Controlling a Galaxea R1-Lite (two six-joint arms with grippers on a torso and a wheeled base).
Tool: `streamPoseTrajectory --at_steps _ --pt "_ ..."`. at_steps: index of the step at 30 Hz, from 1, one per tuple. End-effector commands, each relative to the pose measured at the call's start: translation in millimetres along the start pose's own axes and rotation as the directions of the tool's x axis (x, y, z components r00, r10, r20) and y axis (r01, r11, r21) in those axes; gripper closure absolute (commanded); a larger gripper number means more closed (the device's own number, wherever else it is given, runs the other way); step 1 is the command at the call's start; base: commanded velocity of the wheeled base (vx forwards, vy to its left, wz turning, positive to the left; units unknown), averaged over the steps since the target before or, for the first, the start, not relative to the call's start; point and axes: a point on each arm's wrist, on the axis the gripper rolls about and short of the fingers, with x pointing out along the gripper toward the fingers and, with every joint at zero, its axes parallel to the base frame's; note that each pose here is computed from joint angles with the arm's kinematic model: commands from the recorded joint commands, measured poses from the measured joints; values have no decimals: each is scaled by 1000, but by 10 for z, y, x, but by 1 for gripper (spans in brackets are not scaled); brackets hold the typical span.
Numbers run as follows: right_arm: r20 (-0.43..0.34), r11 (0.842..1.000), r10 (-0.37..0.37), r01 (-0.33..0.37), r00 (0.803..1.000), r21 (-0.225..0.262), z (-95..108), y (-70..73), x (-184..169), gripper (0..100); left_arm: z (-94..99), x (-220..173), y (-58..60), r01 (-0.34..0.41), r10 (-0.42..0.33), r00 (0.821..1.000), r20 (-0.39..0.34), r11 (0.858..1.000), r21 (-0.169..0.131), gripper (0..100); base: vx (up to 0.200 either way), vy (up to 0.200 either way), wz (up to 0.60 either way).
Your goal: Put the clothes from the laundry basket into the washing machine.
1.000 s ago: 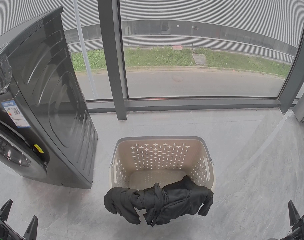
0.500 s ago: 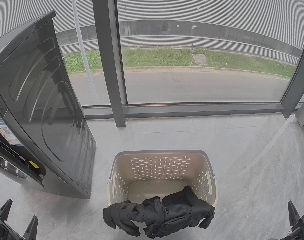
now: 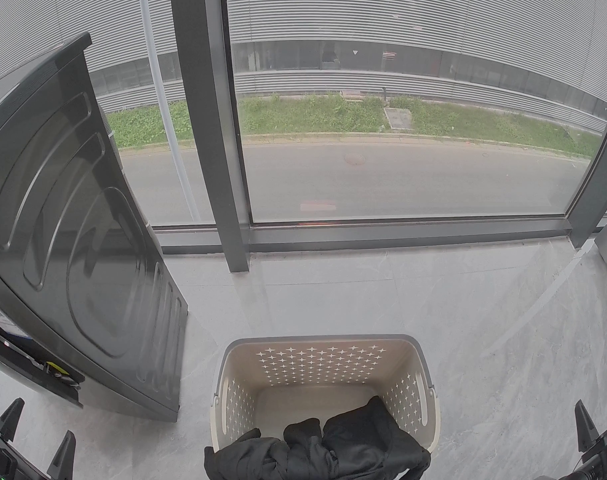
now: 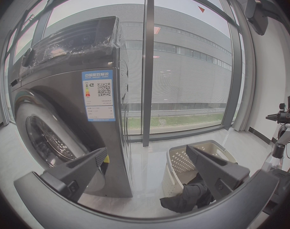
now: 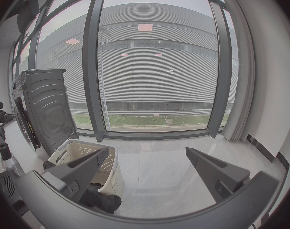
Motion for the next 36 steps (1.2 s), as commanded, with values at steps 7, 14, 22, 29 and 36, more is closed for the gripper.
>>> streamPoseTrajectory --at_steps 7,14,22,29,36 --pt "-1 1000 0 0 1000 -1 -51 1 0 0 -51 1 0 0 0 1000 0 1000 -1 0 0 0 0" --pt "-1 1000 0 0 1000 -1 -51 1 0 0 -51 1 0 1 -1 1000 0 1000 -1 0 0 0 0" --pt "-1 1000 0 0 1000 -1 -51 1 0 0 -51 1 0 1 -1 1000 0 1000 -1 0 0 0 0" --pt "-1 1000 0 0 1000 -1 -51 1 0 0 -51 1 0 1 -1 1000 0 1000 -1 0 0 0 0" --pt "-1 1000 0 0 1000 -1 -51 1 0 0 -51 1 0 1 -1 1000 0 1000 -1 0 0 0 0"
